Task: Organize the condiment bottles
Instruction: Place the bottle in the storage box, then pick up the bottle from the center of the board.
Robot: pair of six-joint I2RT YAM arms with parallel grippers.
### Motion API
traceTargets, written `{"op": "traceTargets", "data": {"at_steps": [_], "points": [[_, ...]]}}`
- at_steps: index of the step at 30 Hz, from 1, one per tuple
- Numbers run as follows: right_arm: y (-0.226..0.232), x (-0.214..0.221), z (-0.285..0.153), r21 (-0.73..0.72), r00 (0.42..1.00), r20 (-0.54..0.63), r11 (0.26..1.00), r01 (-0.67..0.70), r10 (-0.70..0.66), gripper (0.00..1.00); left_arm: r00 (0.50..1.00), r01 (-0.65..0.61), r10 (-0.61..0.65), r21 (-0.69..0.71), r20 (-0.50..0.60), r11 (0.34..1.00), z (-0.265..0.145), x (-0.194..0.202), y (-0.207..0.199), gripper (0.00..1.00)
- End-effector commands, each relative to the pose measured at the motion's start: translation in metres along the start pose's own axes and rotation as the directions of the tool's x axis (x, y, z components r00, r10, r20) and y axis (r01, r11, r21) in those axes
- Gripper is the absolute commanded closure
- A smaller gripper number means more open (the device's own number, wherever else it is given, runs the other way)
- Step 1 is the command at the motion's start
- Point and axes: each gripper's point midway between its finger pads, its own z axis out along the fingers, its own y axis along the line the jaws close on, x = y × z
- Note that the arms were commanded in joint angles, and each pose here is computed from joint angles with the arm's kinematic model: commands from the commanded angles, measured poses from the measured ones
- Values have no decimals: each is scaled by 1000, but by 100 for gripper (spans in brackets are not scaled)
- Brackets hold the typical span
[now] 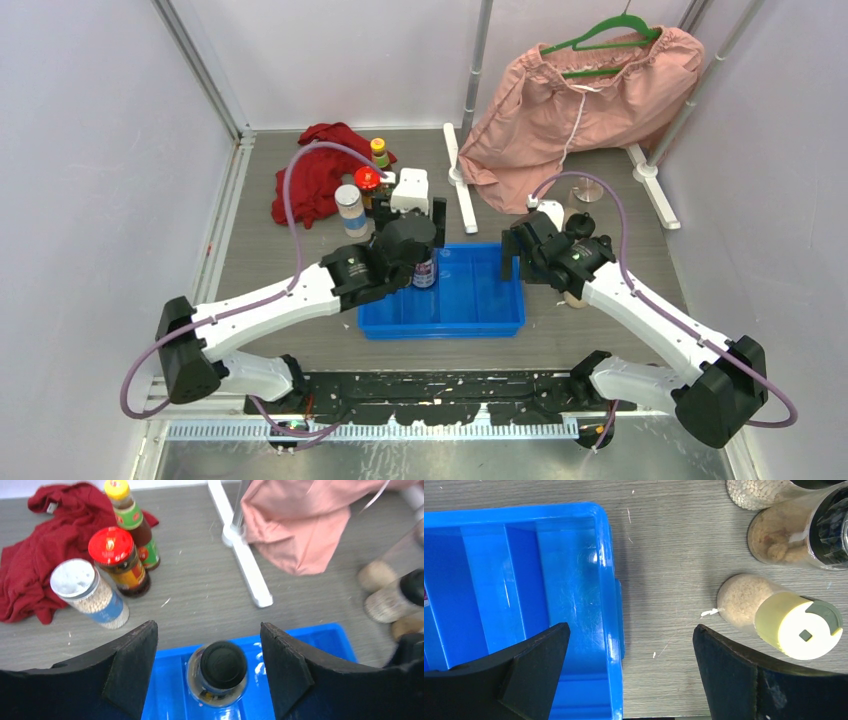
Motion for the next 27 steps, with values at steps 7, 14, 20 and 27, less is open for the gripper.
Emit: {"op": "traceTargets", "data": {"at_steps": [7, 14, 20, 27], "points": [[3, -32, -28, -39, 995, 97, 999, -34, 37, 0, 988, 14, -20, 38, 151, 999, -42, -113, 20, 20], [-3, -75, -50, 9, 982, 189, 1000, -7, 5, 0, 989, -24, 27, -24, 143, 999, -51, -131, 42, 18], [-27, -124, -56, 112, 967, 253, 993, -38, 8, 0, 996, -3, 5, -29, 85, 1000, -57, -111, 56, 18], [-103, -168, -40, 185, 945, 240, 946, -267, 220, 0, 999, -5, 5, -3, 40, 1000, -62, -84, 64, 18]]}}
